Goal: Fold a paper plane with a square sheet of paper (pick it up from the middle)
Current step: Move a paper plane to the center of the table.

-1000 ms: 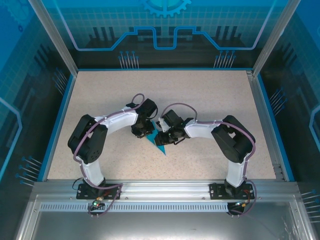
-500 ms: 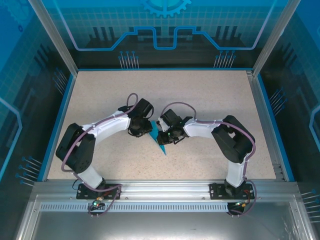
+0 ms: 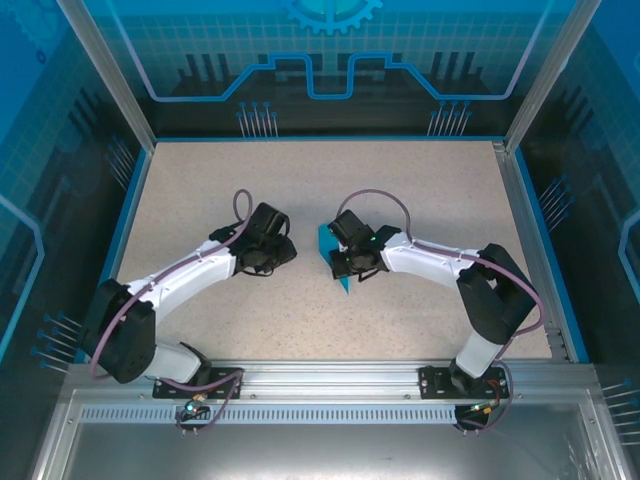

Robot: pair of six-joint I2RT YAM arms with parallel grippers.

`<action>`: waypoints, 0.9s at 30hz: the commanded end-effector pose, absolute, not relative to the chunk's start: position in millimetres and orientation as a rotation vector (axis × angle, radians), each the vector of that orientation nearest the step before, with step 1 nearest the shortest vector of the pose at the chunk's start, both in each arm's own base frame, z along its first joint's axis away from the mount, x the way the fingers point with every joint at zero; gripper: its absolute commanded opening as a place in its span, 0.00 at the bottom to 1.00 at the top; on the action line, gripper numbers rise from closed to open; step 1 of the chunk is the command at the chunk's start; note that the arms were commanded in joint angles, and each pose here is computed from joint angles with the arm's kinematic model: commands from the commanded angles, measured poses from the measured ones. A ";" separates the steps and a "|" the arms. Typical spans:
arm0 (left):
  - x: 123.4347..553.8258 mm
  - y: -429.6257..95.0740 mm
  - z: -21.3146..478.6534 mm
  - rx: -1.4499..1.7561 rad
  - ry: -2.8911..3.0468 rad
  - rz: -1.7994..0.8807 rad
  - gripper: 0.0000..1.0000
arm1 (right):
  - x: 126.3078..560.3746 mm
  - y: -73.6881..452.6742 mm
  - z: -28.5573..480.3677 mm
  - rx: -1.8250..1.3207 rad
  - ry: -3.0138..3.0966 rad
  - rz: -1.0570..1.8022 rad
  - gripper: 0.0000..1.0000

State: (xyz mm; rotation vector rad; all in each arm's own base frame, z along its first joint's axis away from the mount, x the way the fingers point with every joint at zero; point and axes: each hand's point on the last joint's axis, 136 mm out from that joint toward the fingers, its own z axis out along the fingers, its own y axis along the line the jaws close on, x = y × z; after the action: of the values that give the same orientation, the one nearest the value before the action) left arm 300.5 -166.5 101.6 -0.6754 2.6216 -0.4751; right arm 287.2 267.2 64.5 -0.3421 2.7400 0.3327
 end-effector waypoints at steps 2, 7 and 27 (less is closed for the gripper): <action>304.3 -158.9 102.4 -0.721 2.573 -0.487 0.45 | 286.6 252.2 71.0 -0.290 2.764 0.191 0.04; 302.8 -152.7 103.5 -0.737 2.551 -0.486 0.58 | 288.2 254.5 70.2 -0.276 2.786 0.166 0.07; 296.3 -140.0 97.1 -0.765 2.555 -0.473 0.70 | 293.4 274.1 31.8 -0.176 2.922 0.149 0.08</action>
State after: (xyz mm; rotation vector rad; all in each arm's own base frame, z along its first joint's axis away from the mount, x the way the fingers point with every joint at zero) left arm 298.4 -143.5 99.4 -0.7552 2.5532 -0.4762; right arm 295.8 265.8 31.2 -0.2076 2.9025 0.1290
